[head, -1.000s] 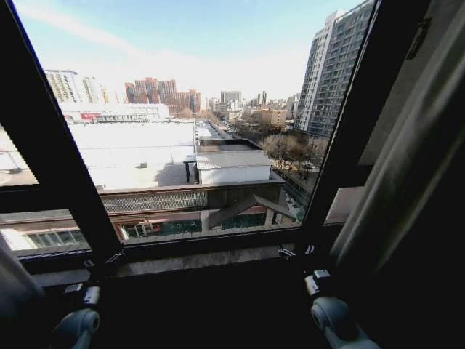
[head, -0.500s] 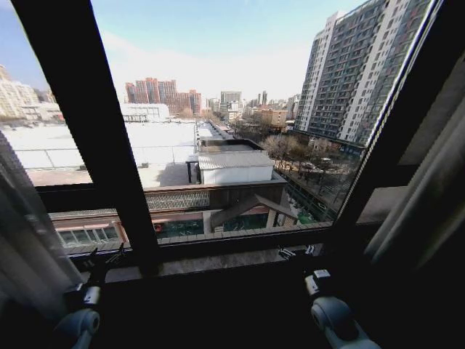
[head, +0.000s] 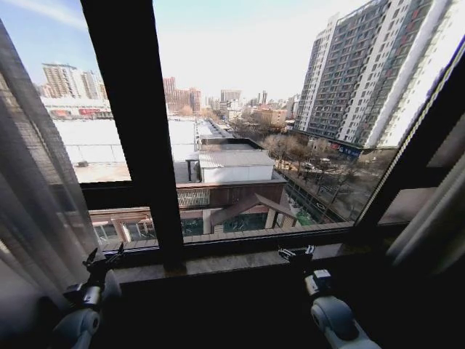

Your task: Open the curtains by pulling them apart, changing their state from closed to fully open.

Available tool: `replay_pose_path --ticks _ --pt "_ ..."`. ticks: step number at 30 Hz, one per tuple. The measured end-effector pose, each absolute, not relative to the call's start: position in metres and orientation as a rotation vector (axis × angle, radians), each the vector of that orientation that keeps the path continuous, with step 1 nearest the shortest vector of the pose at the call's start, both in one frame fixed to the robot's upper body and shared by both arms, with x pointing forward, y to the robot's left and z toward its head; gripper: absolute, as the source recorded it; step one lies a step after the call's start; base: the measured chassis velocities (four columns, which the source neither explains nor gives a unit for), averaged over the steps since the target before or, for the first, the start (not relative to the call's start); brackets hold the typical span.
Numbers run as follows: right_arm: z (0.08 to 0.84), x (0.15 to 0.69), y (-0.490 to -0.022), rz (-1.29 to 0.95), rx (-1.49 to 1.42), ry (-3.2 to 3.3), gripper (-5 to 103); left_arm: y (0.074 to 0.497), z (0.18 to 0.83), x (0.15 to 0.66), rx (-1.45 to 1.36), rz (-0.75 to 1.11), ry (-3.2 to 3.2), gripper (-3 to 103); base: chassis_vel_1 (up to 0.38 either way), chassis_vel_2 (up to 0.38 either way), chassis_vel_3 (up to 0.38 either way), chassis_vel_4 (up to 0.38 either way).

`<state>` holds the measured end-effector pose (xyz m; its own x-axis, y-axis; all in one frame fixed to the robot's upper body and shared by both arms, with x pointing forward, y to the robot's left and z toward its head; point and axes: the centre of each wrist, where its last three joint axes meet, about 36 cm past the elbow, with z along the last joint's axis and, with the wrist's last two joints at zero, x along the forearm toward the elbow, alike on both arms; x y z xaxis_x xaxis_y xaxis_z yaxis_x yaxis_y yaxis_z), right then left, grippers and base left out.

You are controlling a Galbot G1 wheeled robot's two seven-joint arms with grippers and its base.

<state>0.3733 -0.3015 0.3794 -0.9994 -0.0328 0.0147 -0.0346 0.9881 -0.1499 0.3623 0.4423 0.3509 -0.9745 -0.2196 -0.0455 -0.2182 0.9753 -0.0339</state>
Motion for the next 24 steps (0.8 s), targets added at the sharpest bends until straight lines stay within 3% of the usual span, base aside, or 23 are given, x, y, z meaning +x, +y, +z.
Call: replay_pose_path --ticks 24 --pt "0.3793 0.3733 -0.3015 0.235 0.053 -3.120 100 0.4423 0.3508 0.3623 -0.341 -0.044 3.074 100 0.044 -0.035 -0.042 0.029"
